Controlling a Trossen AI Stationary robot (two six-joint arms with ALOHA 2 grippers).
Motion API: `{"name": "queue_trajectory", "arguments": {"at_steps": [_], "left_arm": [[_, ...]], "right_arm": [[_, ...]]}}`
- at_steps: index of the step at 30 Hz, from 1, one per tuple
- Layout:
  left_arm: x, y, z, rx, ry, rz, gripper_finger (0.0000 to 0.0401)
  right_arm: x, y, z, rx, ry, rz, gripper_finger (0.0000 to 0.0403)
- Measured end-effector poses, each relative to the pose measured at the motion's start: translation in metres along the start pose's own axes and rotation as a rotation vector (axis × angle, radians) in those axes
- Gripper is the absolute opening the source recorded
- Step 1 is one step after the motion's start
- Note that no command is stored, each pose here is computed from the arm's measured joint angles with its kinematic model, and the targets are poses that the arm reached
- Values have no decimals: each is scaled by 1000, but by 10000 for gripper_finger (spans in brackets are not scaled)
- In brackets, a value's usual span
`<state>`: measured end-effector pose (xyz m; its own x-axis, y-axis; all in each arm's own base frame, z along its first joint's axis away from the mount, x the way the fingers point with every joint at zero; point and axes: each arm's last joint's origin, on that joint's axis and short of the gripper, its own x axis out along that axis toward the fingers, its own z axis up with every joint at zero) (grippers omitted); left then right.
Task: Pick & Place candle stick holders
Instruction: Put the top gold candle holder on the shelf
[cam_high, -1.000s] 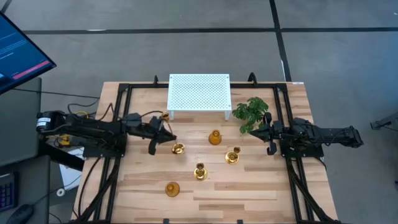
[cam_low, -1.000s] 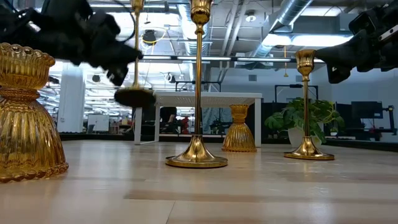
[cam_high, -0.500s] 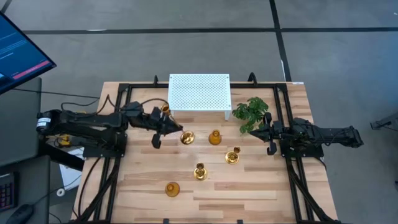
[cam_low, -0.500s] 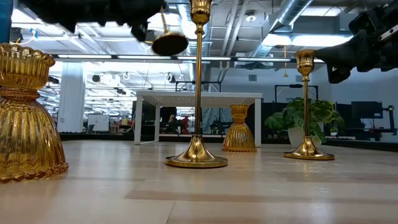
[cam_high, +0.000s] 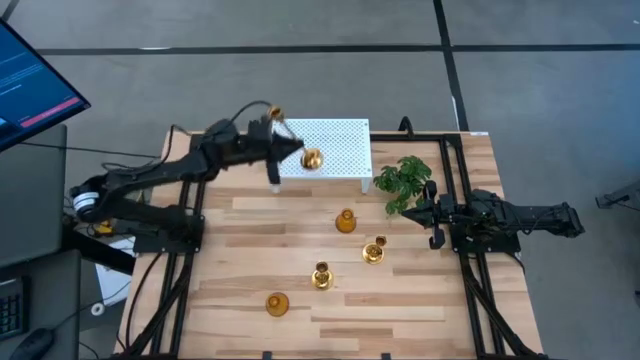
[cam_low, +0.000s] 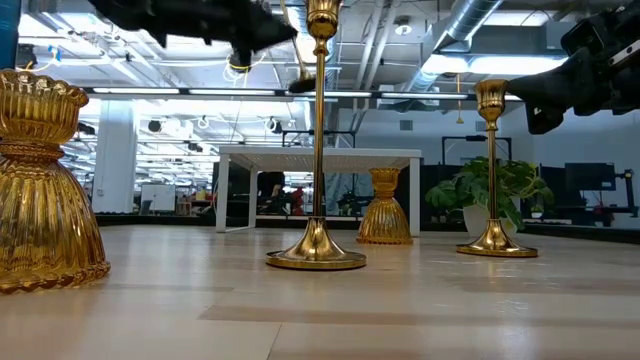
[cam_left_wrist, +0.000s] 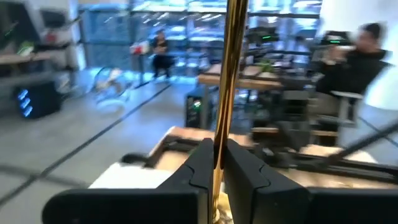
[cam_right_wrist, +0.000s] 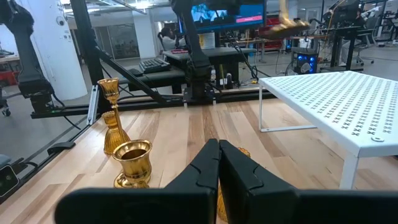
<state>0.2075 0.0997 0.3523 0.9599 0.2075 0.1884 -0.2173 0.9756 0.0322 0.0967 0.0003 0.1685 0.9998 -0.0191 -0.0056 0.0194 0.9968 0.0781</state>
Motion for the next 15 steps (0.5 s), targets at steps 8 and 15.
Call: {"name": "queue_trajectory", "arguments": {"at_steps": [8, 15], "left_arm": [[39, 45, -3, -41, 77, 66, 22], [65, 57, 4, 2, 131, 76, 22]], "right_arm": [[0, 0, 0, -10, -1, -7, 0], [0, -1, 0, -10, -3, -20, 0]]}}
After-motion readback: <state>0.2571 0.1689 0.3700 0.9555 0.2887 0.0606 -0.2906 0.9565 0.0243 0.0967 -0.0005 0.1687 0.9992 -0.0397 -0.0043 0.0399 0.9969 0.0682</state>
